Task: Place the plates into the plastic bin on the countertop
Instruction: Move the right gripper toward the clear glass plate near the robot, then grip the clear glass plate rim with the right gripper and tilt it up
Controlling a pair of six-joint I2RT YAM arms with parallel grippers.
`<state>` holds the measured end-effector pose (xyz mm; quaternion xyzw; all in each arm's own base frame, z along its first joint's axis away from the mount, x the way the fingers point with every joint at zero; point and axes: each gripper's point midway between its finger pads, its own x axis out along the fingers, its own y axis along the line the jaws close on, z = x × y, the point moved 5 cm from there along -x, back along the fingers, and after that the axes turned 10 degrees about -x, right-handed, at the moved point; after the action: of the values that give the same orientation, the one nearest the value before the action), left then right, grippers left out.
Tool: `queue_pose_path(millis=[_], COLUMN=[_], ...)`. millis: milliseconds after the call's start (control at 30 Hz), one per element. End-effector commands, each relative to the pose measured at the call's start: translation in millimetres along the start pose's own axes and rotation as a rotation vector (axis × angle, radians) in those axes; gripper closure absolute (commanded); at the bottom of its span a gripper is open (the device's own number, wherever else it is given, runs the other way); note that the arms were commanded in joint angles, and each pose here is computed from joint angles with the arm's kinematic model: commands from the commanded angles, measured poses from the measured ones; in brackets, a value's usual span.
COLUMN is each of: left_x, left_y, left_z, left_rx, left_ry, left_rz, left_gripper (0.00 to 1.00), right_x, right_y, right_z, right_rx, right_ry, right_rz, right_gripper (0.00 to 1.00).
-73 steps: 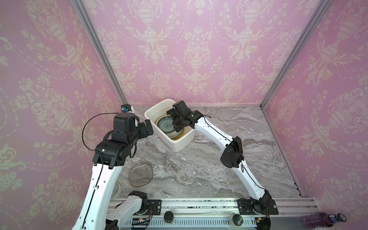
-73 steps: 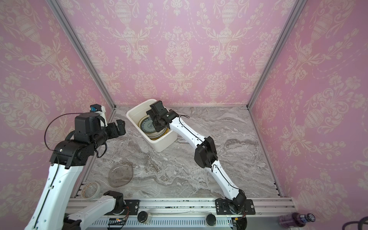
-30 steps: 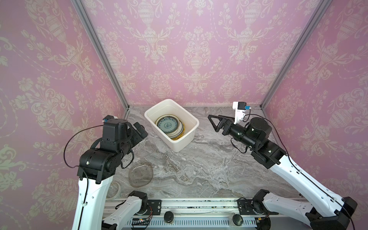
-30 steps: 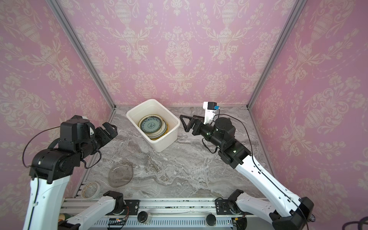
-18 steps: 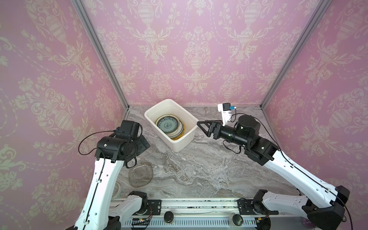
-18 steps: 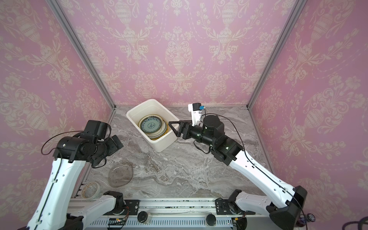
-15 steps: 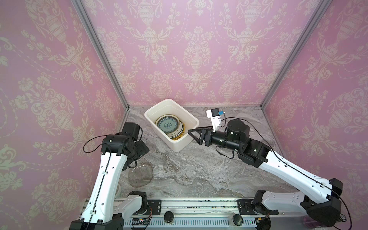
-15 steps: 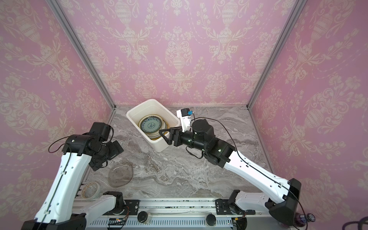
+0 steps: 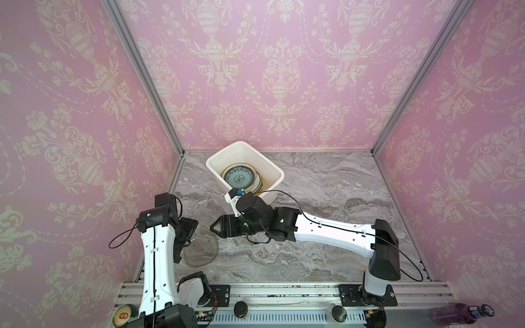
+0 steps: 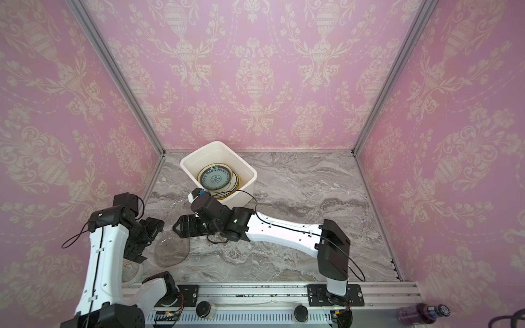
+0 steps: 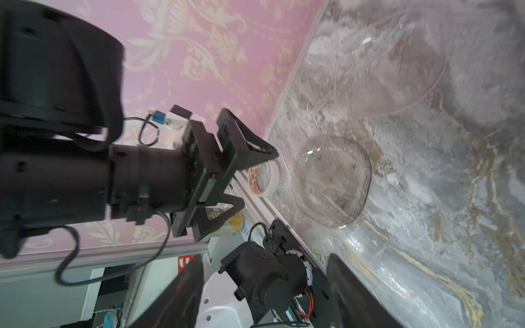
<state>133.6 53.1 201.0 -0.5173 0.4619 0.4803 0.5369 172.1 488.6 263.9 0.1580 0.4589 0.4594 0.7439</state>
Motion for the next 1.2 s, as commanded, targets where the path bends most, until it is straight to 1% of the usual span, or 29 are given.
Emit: queue_pose_path(millis=[0,33,133,233,300,500,667,833,933,1167], left_x=[12,16,28,36,37,41,41,43,44,45], left_y=[0,2,5,3,3,0,-4,-6,-6,-4], left_z=[2,3,6,8,12,20,24,26,25,24], left_rx=[-0.173,-0.201,-0.264,-0.291,-0.294,-0.274,-0.251,-0.242,-0.244,-0.246], left_ry=[0.037,0.044,0.067,0.082,0.073,0.079,0.072,0.071,0.069,0.066], left_rz=[-0.024,-0.012,0.019,0.025,0.024,0.037,0.034,0.030,0.023,0.021], left_gripper=[0.01,0.01,0.01,0.01,0.01,0.01,0.01,0.01,0.01,0.01], right_x=[18,26,54,79,92,114,126,139,141,147], right_y=[-13,-18,-28,-40,-50,-76,-89,-100,-103,-109], right_z=[-16,-19,-32,-42,-47,-52,-54,-61,-61,-64], right_rx=[0.107,0.123,0.175,0.233,0.274,0.354,0.362,0.408,0.419,0.452], right_ry=[0.139,0.167,0.266,0.346,0.371,0.382,0.403,0.442,0.444,0.456], right_rz=[-0.088,-0.114,-0.139,-0.167,-0.184,-0.252,-0.293,-0.291,-0.290,-0.283], right_gripper=[0.31,0.31,0.31,0.33,0.35,0.39,0.43,0.52,0.55,0.66])
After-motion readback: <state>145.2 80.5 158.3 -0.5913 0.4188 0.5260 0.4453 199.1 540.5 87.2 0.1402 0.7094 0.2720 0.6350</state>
